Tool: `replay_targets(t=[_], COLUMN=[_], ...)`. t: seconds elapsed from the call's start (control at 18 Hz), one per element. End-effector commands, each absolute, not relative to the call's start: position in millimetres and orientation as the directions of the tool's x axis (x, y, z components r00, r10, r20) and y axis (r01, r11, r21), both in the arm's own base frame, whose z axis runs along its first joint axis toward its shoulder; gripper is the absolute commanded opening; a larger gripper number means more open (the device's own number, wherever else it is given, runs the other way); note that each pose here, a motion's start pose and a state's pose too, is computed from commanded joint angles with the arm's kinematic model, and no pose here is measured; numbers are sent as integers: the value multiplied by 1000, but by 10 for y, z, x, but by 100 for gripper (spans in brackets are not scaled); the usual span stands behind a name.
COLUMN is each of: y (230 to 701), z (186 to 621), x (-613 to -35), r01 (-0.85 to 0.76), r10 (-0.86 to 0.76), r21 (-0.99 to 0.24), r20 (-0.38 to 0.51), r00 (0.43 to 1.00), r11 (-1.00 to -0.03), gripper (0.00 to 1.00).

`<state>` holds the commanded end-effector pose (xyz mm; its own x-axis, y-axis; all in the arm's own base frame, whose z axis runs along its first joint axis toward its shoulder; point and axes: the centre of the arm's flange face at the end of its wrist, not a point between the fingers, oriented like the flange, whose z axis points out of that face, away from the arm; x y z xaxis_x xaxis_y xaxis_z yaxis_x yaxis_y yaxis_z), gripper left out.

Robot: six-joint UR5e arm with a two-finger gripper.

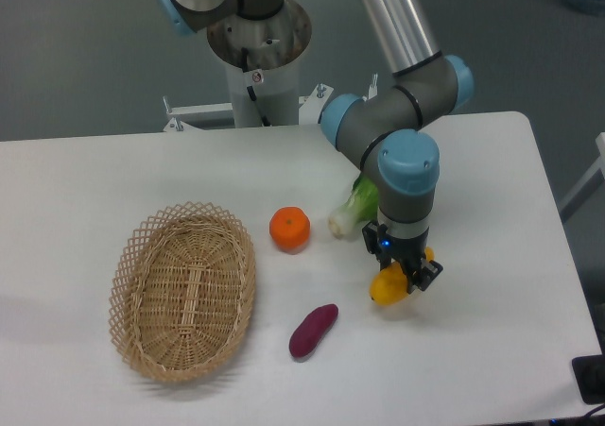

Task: Pick up the mango from the table
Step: 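Close the gripper fingers on the yellow mango, then lift the grasped mango up off the table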

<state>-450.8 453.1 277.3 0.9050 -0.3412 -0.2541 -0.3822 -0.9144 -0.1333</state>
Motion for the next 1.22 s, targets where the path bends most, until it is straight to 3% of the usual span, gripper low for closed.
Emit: replay_targets(t=[0.28,0.67,1.22], y=[4552,4209,4028], z=[3338,3904,4109], x=[-4585,-4643,-4749], r01=[-305,-243,-215], r10=[-218,-149,-116], r21=[-342,-465,-485], r20=[-270,-230,-227], r00=[938,962,967], r11=[-889,-851,-848], gripper=[45,45,45])
